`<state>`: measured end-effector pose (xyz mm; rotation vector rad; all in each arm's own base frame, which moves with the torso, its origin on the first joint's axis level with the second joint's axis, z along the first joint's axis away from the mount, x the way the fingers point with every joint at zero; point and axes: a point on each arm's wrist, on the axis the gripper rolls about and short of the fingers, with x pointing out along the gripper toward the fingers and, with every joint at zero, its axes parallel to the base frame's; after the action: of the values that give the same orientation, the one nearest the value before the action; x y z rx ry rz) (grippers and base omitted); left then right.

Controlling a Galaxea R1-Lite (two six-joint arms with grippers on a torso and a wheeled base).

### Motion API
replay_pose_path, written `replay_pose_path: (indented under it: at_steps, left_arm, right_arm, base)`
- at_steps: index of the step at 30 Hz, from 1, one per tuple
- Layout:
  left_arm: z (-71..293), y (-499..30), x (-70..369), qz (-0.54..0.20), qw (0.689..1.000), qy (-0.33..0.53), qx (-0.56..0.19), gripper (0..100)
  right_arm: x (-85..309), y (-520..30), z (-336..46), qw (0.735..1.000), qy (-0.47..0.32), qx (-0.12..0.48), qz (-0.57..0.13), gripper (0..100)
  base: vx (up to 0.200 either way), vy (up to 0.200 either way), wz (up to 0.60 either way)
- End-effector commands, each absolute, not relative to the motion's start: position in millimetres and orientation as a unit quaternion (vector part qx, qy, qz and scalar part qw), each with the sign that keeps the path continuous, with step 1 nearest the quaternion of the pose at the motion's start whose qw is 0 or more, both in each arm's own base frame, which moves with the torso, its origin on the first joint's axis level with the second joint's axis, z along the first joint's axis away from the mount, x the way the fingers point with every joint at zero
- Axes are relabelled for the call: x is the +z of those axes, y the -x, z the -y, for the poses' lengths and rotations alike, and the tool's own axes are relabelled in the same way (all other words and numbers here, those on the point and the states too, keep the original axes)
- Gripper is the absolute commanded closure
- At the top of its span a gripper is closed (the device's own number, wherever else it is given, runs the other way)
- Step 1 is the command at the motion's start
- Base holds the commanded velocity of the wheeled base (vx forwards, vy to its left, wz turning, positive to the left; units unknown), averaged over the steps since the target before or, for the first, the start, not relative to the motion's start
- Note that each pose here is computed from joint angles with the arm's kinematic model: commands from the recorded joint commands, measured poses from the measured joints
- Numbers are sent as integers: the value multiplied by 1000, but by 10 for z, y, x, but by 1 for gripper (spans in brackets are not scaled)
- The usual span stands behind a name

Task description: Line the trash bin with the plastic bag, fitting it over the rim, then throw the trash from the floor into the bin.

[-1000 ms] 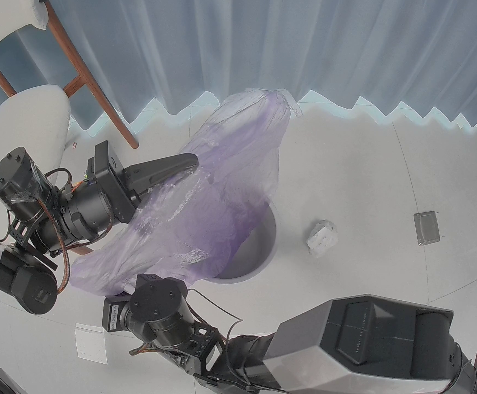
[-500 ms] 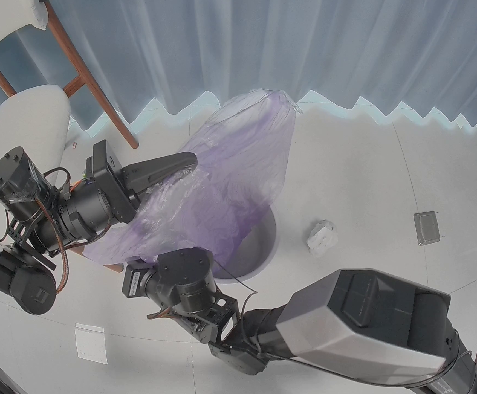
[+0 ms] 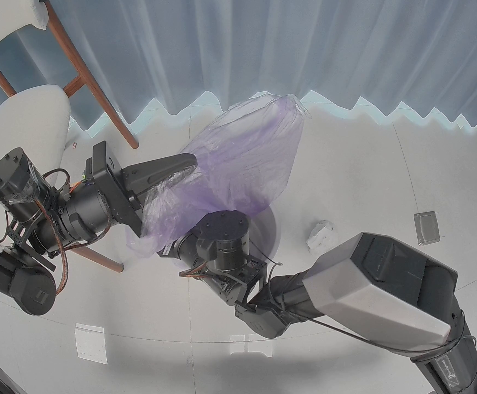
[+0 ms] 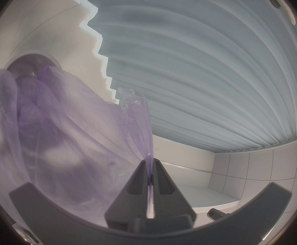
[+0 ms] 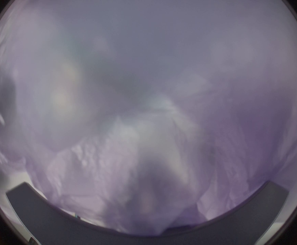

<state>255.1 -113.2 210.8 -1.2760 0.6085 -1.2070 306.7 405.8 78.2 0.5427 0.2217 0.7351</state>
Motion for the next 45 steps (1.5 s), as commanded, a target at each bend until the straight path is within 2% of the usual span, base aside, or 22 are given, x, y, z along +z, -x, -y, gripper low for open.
replay_pose_path:
  at_steps: [1, 11, 24, 30, 33, 38, 45]
  left_arm:
    - [1137, -2555, 2101, -264, 598, 550, -520, 100]
    - [1142, -2568, 2087, -266, 597, 551, -519, 100]
    - [1139, -2560, 2053, -272, 597, 552, -515, 100]
    - [1171, -2644, 1954, -285, 595, 555, -506, 100]
    - [1204, -2730, 1919, -287, 595, 556, -504, 100]
    - [1242, -2832, 1878, -288, 595, 556, -503, 100]
    - [1298, -2871, 1818, -296, 591, 556, -503, 100]
  right_arm:
    - [867, -3216, -3956, 896, -268, 342, -94, 100]
    - [935, -3472, -3827, 900, -276, 327, -78, 100]
    - [663, -3553, -3867, 908, -257, 318, -94, 100]
    - [643, -3374, -3930, 904, -248, 330, -112, 100]
    - [642, -3105, -3909, 901, -227, 338, -149, 100]
    - [631, -2687, -3717, 897, -194, 342, -204, 100]
    - [770, -2369, -3426, 893, -181, 343, -230, 100]
  base:
    - [0, 0, 0]
    - [0, 0, 0]
    - [0, 0, 0]
    - [0, 0, 0]
    - [0, 0, 0]
    - [0, 0, 0]
    - [0, 0, 0]
